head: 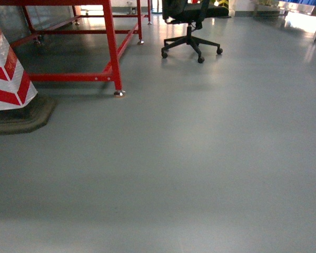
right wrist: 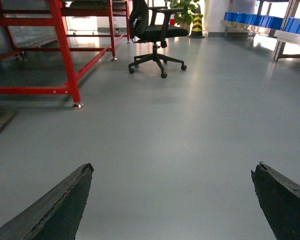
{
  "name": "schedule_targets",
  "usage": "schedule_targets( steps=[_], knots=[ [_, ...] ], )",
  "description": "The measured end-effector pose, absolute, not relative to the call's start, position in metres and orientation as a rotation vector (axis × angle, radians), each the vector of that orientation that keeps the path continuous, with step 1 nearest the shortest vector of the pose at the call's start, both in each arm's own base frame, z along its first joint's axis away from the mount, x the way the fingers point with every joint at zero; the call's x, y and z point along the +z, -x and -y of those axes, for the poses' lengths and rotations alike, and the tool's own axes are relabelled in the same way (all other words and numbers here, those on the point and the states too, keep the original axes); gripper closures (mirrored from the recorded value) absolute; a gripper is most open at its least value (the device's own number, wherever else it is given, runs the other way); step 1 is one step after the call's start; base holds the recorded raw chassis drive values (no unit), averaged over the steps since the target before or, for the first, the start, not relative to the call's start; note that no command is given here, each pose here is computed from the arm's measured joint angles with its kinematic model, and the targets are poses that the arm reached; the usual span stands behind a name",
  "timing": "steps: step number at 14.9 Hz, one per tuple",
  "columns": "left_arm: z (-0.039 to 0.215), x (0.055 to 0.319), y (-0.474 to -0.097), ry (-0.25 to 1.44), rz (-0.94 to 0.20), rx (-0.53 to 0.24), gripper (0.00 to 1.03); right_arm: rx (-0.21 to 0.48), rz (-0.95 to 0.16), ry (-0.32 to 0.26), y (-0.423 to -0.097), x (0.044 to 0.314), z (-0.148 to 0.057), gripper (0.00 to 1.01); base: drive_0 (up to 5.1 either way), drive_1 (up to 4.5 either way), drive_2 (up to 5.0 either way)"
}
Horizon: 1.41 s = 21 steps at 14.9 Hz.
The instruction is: Pick capacitor and pack into box
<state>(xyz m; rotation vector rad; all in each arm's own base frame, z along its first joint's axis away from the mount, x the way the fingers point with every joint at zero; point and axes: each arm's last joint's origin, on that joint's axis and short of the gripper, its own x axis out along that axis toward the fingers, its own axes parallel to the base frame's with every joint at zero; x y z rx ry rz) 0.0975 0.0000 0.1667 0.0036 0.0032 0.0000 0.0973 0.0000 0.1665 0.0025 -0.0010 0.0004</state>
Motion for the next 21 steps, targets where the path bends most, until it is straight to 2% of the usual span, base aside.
schedule_targets(
  steps=[21],
  knots=[
    [0.0000,0.1669,-0.0975,-0.004,-0.001,0.000,0.59,0.000,0.002,-0.002,-0.0973,0.1666,0.0000,0.03,-5.1,2.40,2.4]
  ],
)
